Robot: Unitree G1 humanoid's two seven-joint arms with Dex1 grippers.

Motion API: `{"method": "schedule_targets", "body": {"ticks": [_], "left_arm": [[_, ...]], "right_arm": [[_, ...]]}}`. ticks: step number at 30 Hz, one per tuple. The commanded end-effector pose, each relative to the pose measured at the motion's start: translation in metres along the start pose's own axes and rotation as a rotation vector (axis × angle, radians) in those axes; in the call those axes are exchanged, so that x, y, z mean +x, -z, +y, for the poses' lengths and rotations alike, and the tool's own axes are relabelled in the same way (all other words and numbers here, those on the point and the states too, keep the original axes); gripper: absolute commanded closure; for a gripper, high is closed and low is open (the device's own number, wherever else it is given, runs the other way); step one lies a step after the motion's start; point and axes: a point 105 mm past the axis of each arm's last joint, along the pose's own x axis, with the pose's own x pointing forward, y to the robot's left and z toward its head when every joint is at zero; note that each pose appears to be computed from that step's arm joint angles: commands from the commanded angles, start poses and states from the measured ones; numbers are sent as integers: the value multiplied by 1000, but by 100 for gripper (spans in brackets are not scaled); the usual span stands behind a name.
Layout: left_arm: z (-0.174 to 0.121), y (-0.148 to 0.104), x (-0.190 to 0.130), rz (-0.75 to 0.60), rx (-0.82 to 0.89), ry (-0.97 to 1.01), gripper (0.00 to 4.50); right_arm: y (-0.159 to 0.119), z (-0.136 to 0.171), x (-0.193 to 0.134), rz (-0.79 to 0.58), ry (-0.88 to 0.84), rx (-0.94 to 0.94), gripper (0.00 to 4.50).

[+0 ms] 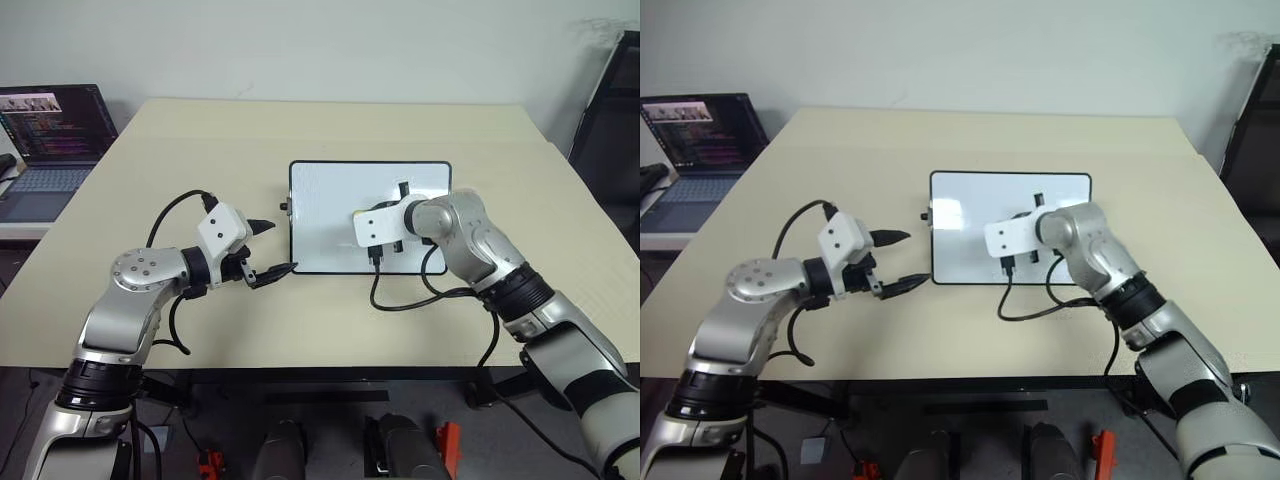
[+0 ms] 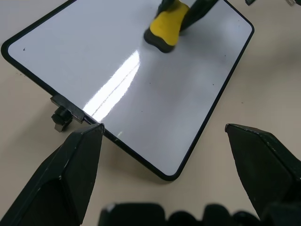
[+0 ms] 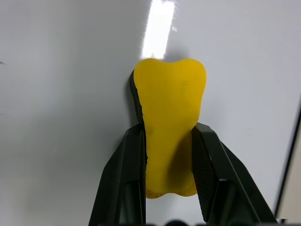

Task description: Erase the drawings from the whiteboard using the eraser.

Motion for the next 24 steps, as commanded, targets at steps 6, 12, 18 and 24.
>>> {"method": "schedule_targets", "body": {"ticks": [6, 12, 18, 24], "left_arm": [[17, -25, -16, -59, 51, -64, 0], [22, -32, -25, -41, 70, -79, 0], [25, -37, -26, -43, 78, -85, 0], [27, -40, -28, -41, 92, -86, 0]], "right_arm": [[-7, -22, -61, -351, 0, 275, 353], [62, -16, -104, -289, 11, 416, 353], [125, -13, -143, -176, 88, 557, 353], [154, -10, -170, -144, 154, 643, 353]]}}
